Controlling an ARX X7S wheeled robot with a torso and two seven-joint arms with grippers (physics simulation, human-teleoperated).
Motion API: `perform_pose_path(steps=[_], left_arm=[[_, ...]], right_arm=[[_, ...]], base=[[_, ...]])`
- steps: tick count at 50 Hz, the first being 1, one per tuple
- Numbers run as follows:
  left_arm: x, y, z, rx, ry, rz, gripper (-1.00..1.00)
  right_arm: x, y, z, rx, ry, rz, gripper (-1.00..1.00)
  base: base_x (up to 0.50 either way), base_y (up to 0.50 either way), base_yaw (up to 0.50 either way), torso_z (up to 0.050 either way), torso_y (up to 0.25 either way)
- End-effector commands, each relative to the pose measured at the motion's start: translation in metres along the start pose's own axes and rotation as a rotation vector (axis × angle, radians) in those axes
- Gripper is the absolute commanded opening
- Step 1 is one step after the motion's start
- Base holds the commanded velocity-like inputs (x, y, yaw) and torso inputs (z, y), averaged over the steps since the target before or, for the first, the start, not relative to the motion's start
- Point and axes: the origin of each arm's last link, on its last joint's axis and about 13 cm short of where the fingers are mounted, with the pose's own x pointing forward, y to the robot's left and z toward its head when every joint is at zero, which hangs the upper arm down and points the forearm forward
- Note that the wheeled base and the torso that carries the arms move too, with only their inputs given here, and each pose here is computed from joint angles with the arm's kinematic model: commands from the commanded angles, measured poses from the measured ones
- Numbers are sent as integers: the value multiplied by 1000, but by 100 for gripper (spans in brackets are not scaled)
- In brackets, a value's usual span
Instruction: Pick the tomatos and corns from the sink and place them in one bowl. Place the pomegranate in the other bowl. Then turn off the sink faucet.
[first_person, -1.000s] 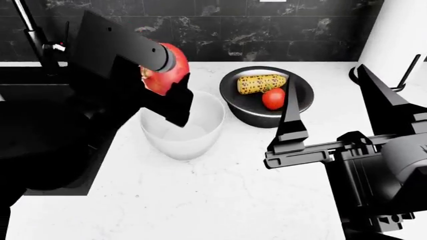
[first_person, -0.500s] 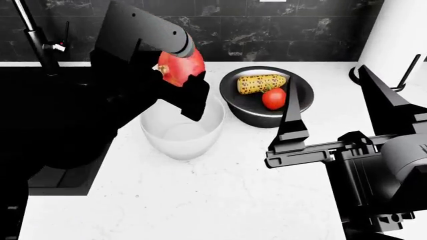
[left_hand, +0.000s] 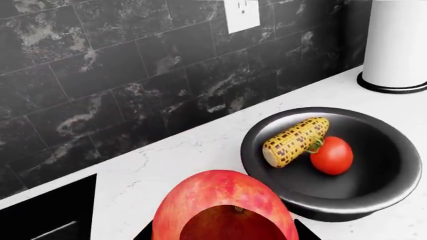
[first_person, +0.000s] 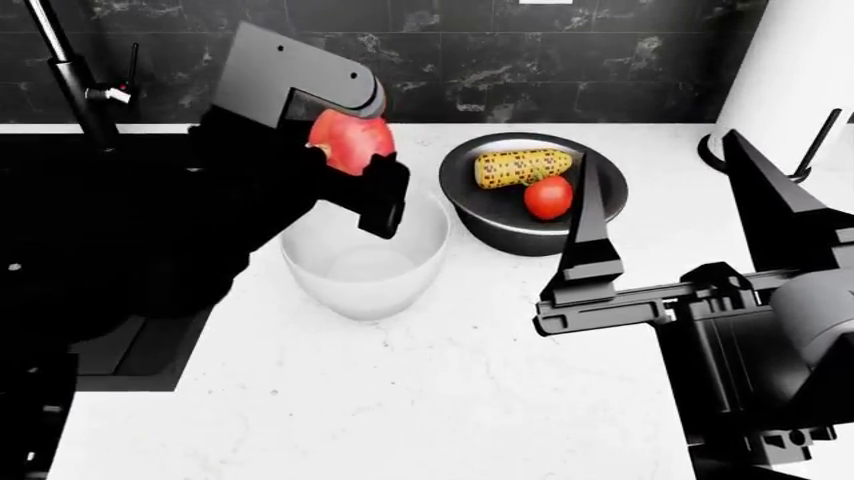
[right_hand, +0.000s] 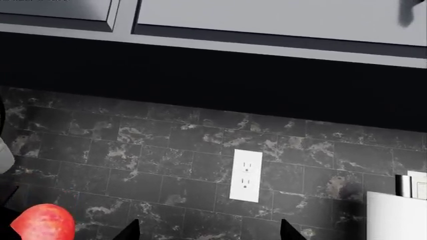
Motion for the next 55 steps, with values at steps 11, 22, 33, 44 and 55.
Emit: perform_pose_path(steps=[11, 22, 33, 44, 55], left_arm=[[16, -2, -12, 22, 53, 10, -100], [19, -4, -18, 30, 68, 1, -100], [23, -3, -20, -10, 82, 9, -100], [26, -4, -23, -32, 96, 0, -100], [28, -4, -25, -30, 100, 1, -100]], right_arm=[[1, 0, 0, 3, -1, 0, 100], [1, 0, 0, 4, -1, 2, 100], [0, 0, 0, 4, -1, 3, 100], [0, 0, 0, 4, -1, 0, 100], [0, -1, 0, 6, -2, -1, 100]], base=[[0, 0, 0, 0, 0], [0, 0, 0, 0, 1], [0, 0, 0, 0, 1], [0, 0, 0, 0, 0], [0, 0, 0, 0, 1]])
